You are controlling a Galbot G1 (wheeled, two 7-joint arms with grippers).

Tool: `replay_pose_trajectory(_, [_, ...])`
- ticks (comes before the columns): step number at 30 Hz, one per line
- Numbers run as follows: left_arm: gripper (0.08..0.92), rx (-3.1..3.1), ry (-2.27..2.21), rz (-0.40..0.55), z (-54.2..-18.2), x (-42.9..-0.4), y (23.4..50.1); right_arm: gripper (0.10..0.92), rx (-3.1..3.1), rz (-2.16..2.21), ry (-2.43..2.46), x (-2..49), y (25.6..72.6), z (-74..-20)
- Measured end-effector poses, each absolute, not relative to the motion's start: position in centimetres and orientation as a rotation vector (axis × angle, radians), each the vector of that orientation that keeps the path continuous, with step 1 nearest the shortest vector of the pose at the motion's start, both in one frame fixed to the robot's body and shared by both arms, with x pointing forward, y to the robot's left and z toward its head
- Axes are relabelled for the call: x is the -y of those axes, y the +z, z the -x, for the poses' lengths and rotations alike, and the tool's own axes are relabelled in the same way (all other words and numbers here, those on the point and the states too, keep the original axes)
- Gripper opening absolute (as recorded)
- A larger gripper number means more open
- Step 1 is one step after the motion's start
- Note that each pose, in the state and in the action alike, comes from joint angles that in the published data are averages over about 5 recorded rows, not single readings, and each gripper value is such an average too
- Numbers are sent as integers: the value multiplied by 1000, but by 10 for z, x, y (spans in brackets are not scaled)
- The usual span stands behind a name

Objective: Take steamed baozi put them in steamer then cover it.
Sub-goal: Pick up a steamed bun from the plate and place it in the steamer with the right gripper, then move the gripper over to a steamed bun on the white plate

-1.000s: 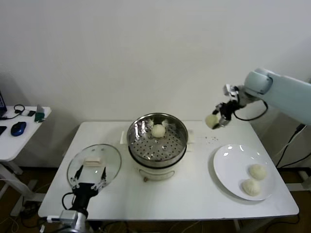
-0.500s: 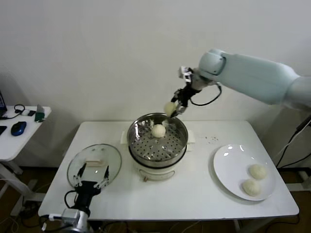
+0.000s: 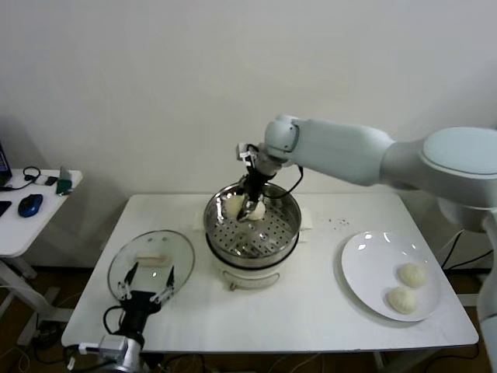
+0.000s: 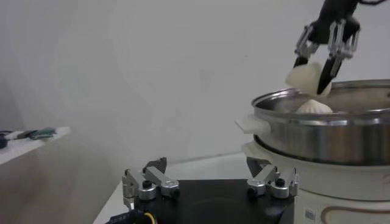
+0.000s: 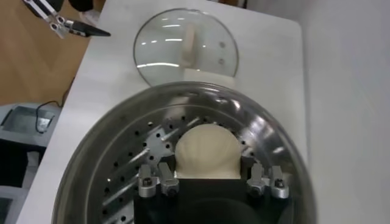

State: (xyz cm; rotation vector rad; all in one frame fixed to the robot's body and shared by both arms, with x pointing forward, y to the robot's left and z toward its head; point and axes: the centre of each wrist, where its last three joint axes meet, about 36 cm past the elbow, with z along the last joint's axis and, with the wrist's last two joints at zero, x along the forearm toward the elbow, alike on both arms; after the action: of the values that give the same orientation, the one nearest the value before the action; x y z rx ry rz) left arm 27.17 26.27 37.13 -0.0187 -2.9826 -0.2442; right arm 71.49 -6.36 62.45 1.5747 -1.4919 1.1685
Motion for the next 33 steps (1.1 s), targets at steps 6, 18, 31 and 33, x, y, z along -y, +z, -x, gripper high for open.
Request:
replay_pose_trajectory(6, [823, 2978, -237, 16, -271, -263, 368, 666, 1448, -1590, 1168, 46, 598, -710])
replay_pose_trajectory(18, [823, 2977, -226, 12, -269, -262, 366, 769, 1415, -1585, 1194, 34, 580, -708])
replay_pose_trajectory(31, [823, 2978, -216, 5, -269, -260, 365, 823, 1396, -1580, 1245, 48, 595, -712])
replay_pose_trajectory(33, [823, 2976, -216, 3, -269, -260, 365, 823, 1398, -1578, 1256, 57, 605, -712])
